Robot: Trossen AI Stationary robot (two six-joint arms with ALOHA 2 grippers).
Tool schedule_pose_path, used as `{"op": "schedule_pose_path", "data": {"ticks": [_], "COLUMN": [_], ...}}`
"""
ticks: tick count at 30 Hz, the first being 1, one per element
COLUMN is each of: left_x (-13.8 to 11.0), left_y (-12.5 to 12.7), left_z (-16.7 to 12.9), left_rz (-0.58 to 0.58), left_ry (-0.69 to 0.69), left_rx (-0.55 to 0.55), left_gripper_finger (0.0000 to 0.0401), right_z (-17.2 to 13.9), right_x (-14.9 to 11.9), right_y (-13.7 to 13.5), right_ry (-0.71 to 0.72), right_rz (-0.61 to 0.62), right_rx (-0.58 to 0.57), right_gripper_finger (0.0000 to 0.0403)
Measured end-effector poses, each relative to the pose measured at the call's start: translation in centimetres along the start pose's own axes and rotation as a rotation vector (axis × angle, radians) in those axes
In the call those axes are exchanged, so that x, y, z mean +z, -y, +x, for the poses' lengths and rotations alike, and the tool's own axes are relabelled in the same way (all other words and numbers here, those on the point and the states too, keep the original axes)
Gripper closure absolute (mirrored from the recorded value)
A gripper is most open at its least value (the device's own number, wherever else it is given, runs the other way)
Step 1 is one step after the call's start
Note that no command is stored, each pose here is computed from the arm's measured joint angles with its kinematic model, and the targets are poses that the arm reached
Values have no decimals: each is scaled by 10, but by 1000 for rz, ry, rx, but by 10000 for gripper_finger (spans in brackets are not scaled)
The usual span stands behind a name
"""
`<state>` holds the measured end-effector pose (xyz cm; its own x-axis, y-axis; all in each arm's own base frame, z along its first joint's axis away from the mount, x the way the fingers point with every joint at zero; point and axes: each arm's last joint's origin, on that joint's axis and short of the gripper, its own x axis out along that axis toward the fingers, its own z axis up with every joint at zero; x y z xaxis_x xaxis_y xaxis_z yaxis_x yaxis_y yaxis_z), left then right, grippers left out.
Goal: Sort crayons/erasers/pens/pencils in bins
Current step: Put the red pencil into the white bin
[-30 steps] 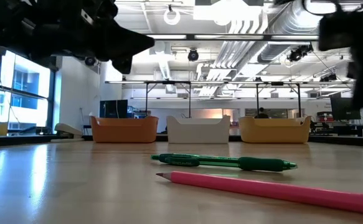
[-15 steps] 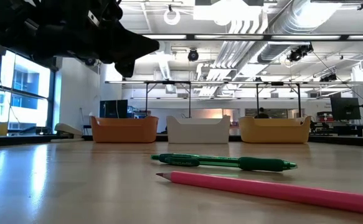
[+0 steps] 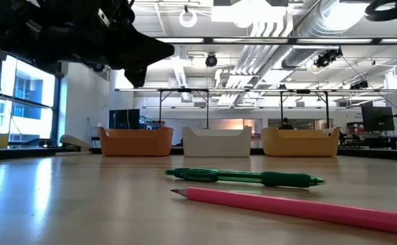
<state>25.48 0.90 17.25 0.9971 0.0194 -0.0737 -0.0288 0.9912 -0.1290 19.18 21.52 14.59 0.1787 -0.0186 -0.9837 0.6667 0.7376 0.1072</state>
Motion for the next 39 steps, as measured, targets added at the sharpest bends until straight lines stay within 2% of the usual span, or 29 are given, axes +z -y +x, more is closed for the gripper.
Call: {"op": "schedule_pose_path", "data": {"ticks": [11, 16, 20, 26, 33, 39], "left_x": [0, 0, -1, -1, 10, 14], "left_y": [-2, -3, -9, -14, -5, 6], "left_z": [0, 0, 0, 0, 1, 0], "left_rz": [-93, -120, -196, -212, -190, -121], "left_ry": [9, 15, 13, 21, 112, 156], "left_rx": [55, 86, 122, 135, 2, -59], "left_gripper_finger": [401, 401, 401, 401, 397, 365], "right_z": [19, 15, 8, -12, -44, -65], "right_x": [-3, -2, 1, 25, 77, 121], "right_y": [-3, -4, -3, -6, -25, -41], "right_ry": [-1, 14, 65, 245, 617, 912], "right_rz": [-14, -68, -144, -285, -428, -506], "right_rx": [-46, -29, -6, 69, 254, 375], "right_gripper_finger": [345, 379, 398, 398, 401, 402]}}
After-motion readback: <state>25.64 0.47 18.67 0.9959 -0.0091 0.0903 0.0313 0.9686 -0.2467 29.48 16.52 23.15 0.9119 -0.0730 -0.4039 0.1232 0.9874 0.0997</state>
